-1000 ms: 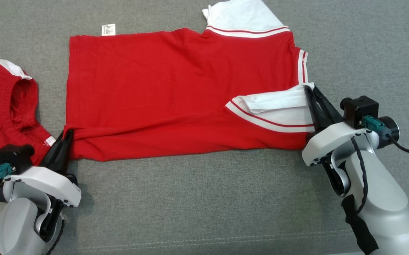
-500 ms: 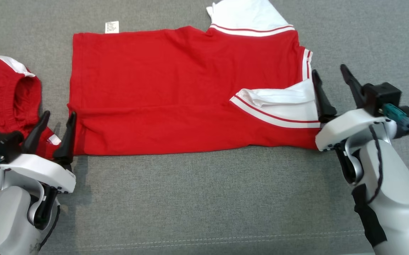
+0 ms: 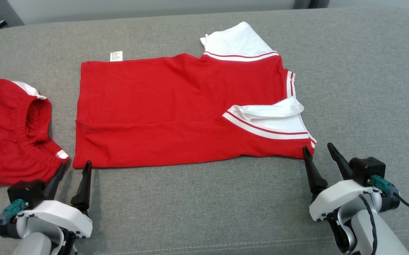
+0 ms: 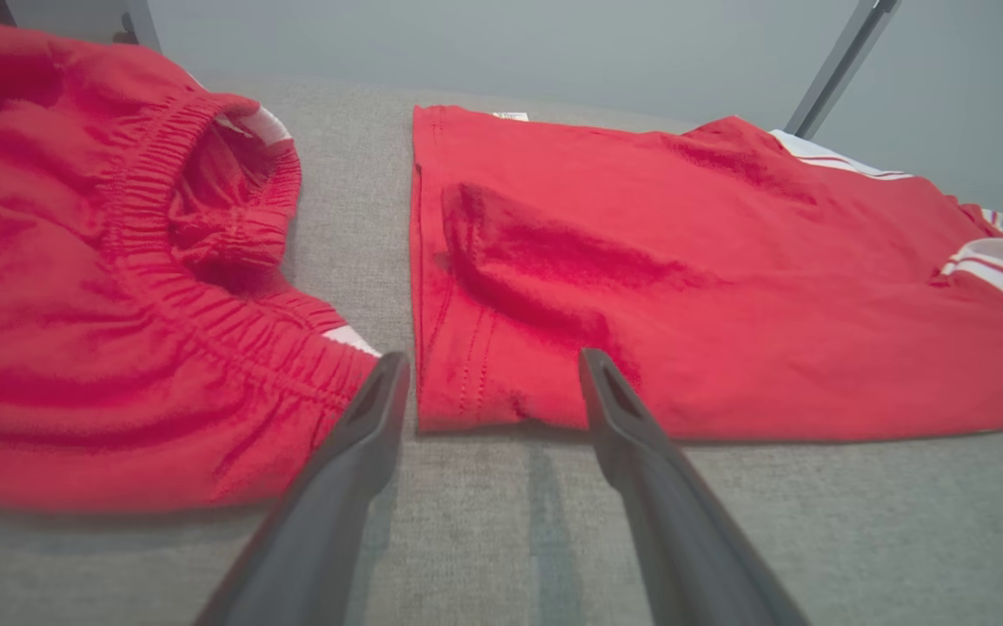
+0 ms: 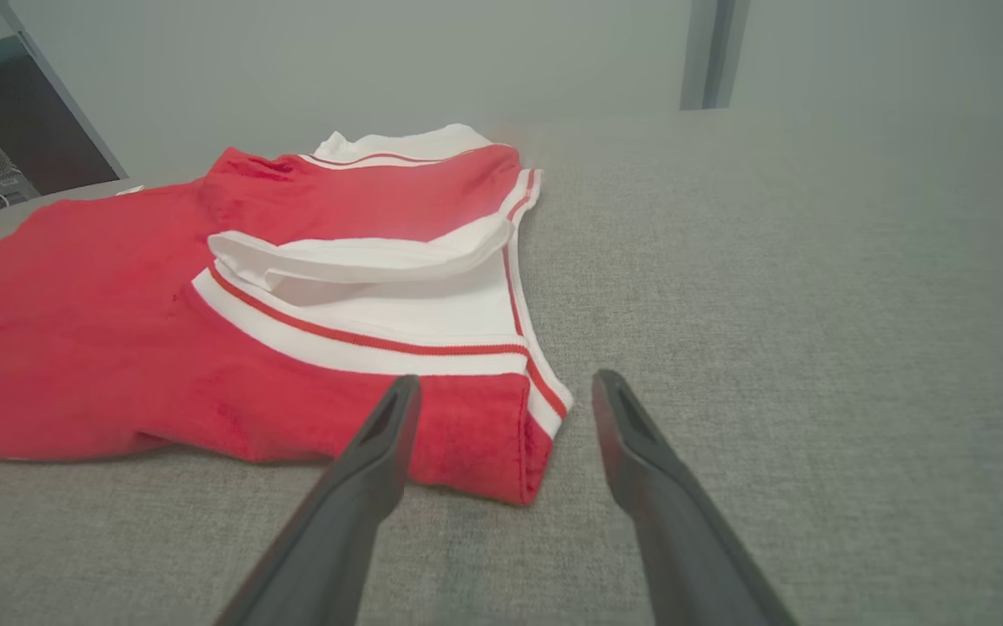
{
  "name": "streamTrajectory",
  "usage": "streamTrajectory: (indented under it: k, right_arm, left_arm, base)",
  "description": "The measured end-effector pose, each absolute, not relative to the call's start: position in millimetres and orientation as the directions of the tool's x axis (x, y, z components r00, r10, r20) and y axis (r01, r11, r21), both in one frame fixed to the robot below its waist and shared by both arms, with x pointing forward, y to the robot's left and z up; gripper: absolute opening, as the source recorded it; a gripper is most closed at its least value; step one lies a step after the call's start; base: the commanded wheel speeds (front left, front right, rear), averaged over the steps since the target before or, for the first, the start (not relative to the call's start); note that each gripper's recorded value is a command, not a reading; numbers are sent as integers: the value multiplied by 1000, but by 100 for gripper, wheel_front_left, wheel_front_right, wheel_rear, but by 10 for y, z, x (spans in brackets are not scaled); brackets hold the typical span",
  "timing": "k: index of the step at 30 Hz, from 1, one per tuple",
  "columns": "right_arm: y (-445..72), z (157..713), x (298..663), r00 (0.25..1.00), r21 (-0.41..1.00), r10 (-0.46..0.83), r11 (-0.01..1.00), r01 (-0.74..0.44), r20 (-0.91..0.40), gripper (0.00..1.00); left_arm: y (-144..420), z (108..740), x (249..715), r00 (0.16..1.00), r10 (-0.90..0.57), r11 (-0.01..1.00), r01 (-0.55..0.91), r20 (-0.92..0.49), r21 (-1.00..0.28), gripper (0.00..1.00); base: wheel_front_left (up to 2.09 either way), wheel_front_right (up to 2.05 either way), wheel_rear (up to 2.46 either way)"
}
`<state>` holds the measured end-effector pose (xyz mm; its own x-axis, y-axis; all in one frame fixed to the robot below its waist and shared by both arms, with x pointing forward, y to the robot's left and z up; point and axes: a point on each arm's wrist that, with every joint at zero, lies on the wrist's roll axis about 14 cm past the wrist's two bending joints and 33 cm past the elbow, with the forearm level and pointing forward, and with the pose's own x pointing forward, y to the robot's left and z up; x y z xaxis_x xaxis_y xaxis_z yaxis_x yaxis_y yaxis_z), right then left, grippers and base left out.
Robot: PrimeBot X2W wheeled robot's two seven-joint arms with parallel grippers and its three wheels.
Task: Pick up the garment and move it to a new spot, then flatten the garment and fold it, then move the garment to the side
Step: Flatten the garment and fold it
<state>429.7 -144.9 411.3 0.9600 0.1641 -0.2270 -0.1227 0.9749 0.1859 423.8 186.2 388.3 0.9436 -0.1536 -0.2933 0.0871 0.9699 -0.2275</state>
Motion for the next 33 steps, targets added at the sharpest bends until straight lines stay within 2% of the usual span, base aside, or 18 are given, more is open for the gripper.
streamTrajectory:
  k: [9,15,20,21,22,23,24,25,33]
  right_arm:
    - [-1464,3978,4262,955,270,142,960,-69,-261,100]
    - [-1452,3861,4307,949,377,123,926,-5,-290,100]
    - [-1354,3782,4345,939,398,146,918,-12,-310,100]
    - [-1335,3775,4356,938,395,153,918,-19,-310,96]
    - [-1319,3774,4371,938,393,157,919,-25,-309,78]
    - [-1311,3773,4385,937,392,160,920,-28,-309,45]
    - [-1309,3784,4404,938,392,161,919,-30,-306,20]
    - [-1309,3794,4421,940,392,161,919,-32,-302,0]
    - [-1329,3791,4435,941,375,162,926,-40,-297,0]
  left_arm:
    - [1829,3828,4162,939,-159,969,90,-305,-229,100]
    - [1907,3820,4135,938,-154,973,91,-310,-211,100]
    - [1986,3799,4130,938,-144,976,82,-317,-201,100]
    - [1992,3792,4131,937,-143,976,81,-318,-200,100]
    - [1994,3783,4130,936,-143,976,81,-321,-200,100]
    - [1993,3772,4128,935,-143,976,79,-323,-203,100]
    - [1992,3765,4130,935,-142,975,75,-325,-211,100]
    - [1992,3758,4133,935,-140,973,69,-326,-219,100]
    - [1919,3721,4256,934,-147,941,30,-327,-337,100]
  base:
    - [0,0,0]
    - [0,0,0]
    - [0,0,0]
    - [0,0,0]
    - [0,0,0]
    - [0,0,0]
    - [0,0,0]
    - [0,0,0]
    - [0,0,0]
